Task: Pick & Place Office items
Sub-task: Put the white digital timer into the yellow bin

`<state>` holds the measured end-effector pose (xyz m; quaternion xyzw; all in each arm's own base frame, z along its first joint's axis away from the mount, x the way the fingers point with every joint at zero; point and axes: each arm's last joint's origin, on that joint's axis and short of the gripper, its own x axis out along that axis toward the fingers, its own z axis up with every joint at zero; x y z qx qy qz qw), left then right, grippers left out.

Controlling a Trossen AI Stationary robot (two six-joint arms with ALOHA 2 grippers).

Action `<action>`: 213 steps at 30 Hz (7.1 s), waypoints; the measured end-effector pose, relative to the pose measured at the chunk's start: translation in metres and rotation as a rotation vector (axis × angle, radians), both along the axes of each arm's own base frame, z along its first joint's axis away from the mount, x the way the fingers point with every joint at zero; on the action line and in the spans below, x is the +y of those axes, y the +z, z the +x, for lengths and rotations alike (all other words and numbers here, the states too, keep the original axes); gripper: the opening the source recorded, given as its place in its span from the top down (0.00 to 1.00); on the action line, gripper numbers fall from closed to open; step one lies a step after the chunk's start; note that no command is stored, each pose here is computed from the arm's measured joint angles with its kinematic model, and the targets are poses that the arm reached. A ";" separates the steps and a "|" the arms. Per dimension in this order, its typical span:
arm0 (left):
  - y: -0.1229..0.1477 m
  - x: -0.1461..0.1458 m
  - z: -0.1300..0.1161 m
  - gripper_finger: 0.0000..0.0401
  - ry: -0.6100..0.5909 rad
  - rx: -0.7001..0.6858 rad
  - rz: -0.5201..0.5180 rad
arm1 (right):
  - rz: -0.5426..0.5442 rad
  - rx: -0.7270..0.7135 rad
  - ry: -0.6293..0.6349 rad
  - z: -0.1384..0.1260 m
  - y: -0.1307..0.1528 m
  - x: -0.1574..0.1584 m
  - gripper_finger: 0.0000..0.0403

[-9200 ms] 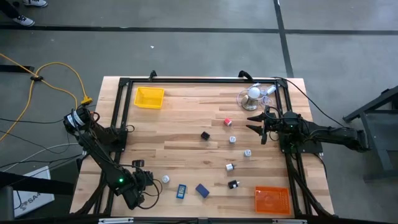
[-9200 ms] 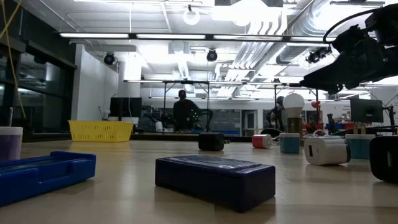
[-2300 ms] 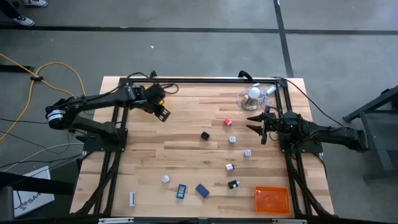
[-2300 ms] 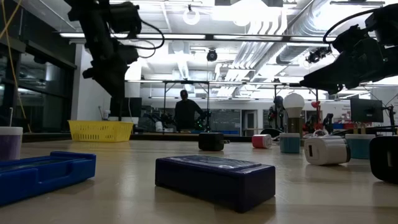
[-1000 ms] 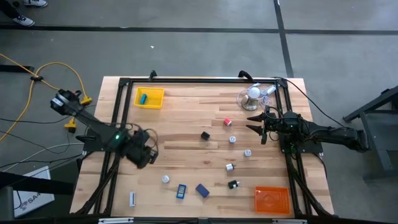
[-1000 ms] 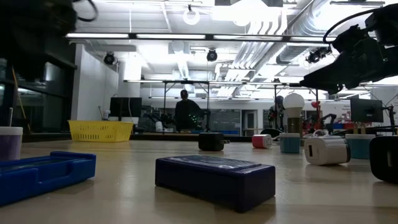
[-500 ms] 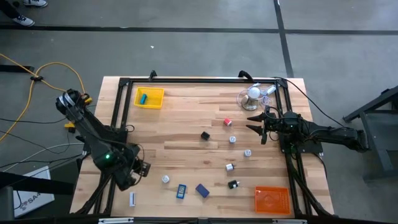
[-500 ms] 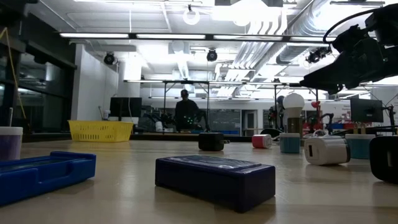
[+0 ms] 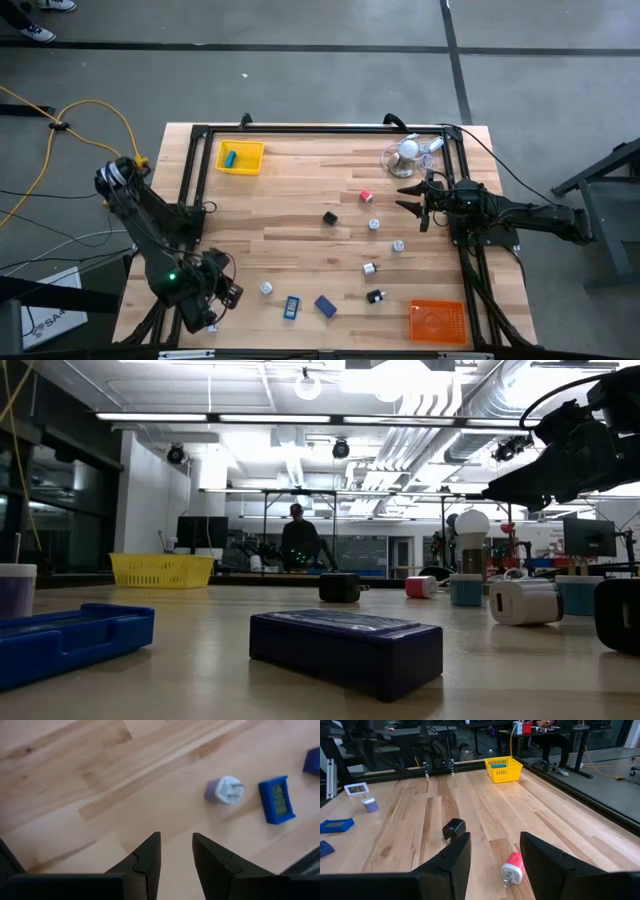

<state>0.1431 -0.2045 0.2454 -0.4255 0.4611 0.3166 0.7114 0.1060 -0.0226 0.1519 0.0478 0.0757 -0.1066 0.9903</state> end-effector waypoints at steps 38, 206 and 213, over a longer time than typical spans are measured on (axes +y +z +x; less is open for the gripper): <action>-0.012 -0.064 0.025 0.73 0.331 0.349 -0.320 | 0.000 0.001 0.000 0.000 0.000 0.000 0.61; -0.074 -0.073 0.029 0.64 0.250 0.376 0.013 | 0.001 0.003 0.000 0.000 0.000 0.000 0.61; -0.058 -0.051 0.043 0.64 0.210 0.362 0.052 | 0.001 0.004 0.000 0.000 0.000 0.000 0.61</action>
